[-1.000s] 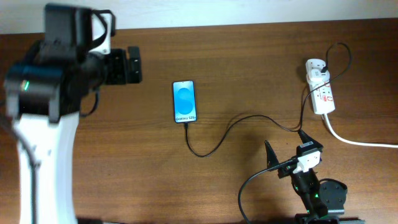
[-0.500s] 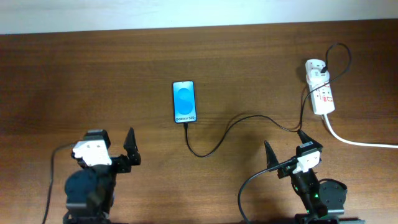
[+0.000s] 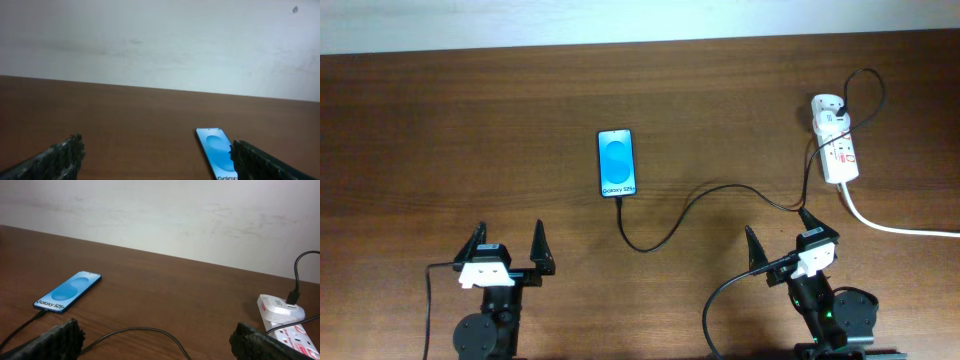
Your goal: Plug charger to phone and switch on socket
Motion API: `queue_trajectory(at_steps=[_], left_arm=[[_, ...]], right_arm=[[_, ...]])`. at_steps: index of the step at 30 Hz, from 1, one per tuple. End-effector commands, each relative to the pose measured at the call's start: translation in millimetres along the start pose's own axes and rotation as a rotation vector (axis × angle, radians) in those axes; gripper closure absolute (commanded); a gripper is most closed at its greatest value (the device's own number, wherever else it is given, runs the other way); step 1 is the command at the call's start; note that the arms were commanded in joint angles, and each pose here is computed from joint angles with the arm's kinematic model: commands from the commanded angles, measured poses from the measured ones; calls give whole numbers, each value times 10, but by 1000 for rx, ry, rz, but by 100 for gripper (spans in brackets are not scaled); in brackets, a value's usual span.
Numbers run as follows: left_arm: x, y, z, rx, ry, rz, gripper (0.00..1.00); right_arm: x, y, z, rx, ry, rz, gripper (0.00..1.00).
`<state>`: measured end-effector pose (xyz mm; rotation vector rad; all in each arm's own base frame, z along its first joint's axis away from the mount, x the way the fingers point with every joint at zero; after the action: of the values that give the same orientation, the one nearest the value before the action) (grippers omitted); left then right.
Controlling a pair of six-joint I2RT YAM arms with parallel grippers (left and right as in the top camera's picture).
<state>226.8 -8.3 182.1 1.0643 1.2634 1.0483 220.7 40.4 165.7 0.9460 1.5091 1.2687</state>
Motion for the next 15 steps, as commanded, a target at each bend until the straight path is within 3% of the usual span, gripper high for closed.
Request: queue_trajectory(at_steps=[1, 5, 15], left_arm=[[39, -1, -4, -8, 14, 39, 1], [88, -233, -15, 95, 34, 44, 1], [72, -234, -15, 96, 23, 43, 1]], right_arm=[[31, -12, 0, -2, 16, 7, 2], [31, -12, 0, -2, 16, 8, 2], [31, -12, 0, -2, 16, 8, 2]])
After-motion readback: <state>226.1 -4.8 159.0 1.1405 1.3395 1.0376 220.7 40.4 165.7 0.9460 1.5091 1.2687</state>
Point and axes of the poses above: each gripper's point midway between its finger pads, its own z axis out along the fingers, its own x axis along the line the jaws close on, y = z × x, the point moved 2 cm from there along -z, back along the fingers, and after that the axes turned 6 degrees about -z, right-handed, at the moved point
